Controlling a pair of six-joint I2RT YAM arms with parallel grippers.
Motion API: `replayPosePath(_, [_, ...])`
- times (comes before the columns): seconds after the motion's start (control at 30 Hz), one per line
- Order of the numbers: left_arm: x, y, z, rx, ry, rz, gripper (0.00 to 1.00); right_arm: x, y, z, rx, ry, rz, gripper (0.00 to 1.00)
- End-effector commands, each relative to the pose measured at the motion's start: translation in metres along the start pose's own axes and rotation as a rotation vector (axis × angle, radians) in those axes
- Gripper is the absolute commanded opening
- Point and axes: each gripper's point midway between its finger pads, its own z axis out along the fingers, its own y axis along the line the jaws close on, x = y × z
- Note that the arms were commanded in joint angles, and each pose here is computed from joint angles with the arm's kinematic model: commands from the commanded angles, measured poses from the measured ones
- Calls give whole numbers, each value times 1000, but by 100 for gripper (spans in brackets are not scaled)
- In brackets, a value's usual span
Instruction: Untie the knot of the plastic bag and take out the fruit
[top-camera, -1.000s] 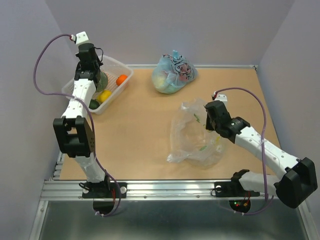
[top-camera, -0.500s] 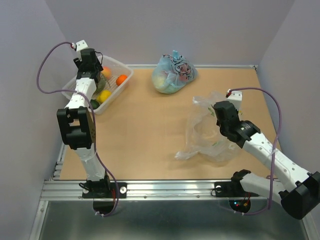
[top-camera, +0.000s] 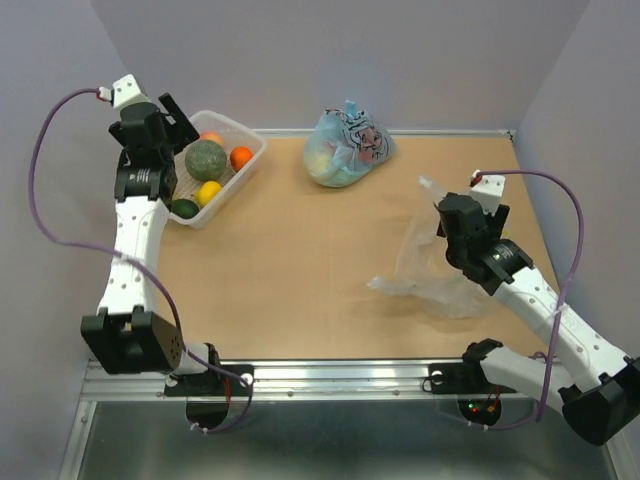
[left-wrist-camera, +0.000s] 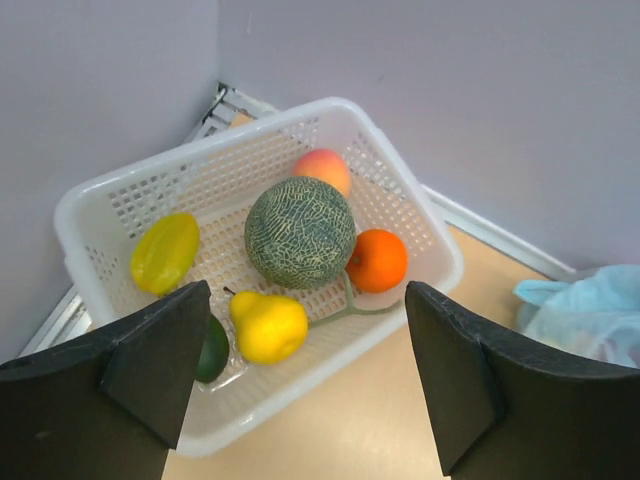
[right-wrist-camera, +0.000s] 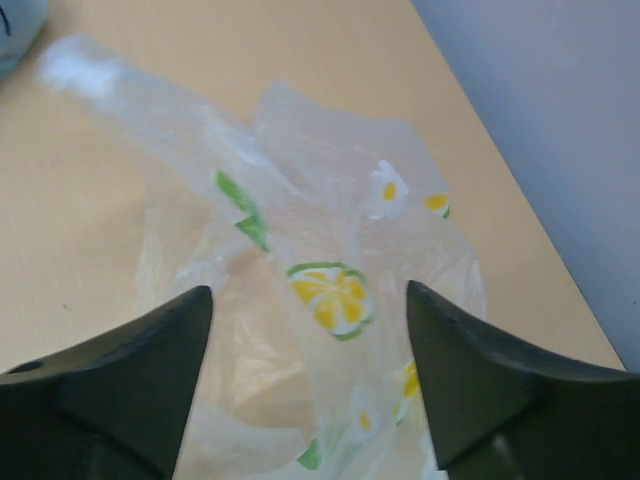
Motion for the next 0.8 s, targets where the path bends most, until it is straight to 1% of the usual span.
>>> replayPosePath(0.0, [-26,8,-63,30,-80,-25,92,-53,-11,-18,-18,-100,114,86])
replayPosePath(0.03, [-31,8,-74,34,-106,-33,92,-56,-12,-21,-28,-104,107,95])
replayPosePath(0.07, [-37,8,-85,45,-131,-35,93,-64,-15,-27,-40,-121,120,99])
replayPosePath(0.1, [-46,2,-104,76,-165,-36,93,-70,-17,-31,-52,-131,121,100])
replayPosePath(0.17, [-54,-2,-123,108,-180,-10,94,-89,-24,-43,-78,-160,128,100])
replayPosePath(0.2, [-61,-4,-139,134,-189,-4,94,-105,-32,-54,-93,-191,158,100])
replayPosePath(0.27, [-71,-2,-160,144,-211,0,94,-113,-37,-65,-132,-201,177,100])
replayPosePath(0.3, [-80,5,-183,142,-243,-6,94,-120,-43,-76,-163,-223,204,100])
replayPosePath(0.4, [-81,24,-215,111,-293,-43,94,-129,-52,-95,-240,-262,229,100])
replayPosePath(0.43, [-89,39,-242,87,-367,-89,94,-132,-60,-104,-263,-286,254,100])
replayPosePath(0.47, [-81,50,-260,88,-407,-145,94,-134,-65,-111,-281,-301,268,100])
replayPosePath(0.5, [-77,60,-268,70,-431,-168,94,-134,-68,-116,-301,-310,274,100])
replayPosePath(0.53, [-71,66,-275,69,-443,-178,94,-135,-74,-128,-349,-336,285,100])
replayPosePath(0.57, [-64,72,-280,62,-449,-187,94,-131,-75,-130,-366,-342,282,100])
replayPosePath(0.6, [-48,84,-287,44,-452,-193,94,-129,-83,-138,-387,-364,301,100])
replayPosePath(0.63, [-39,89,-290,36,-444,-191,94,-126,-80,-137,-391,-358,294,100])
replayPosePath(0.7, [-17,99,-298,29,-411,-158,94,-122,-90,-147,-426,-390,313,100])
replayPosePath(0.77, [-6,104,-303,28,-392,-127,94,-119,-92,-156,-476,-413,316,100])
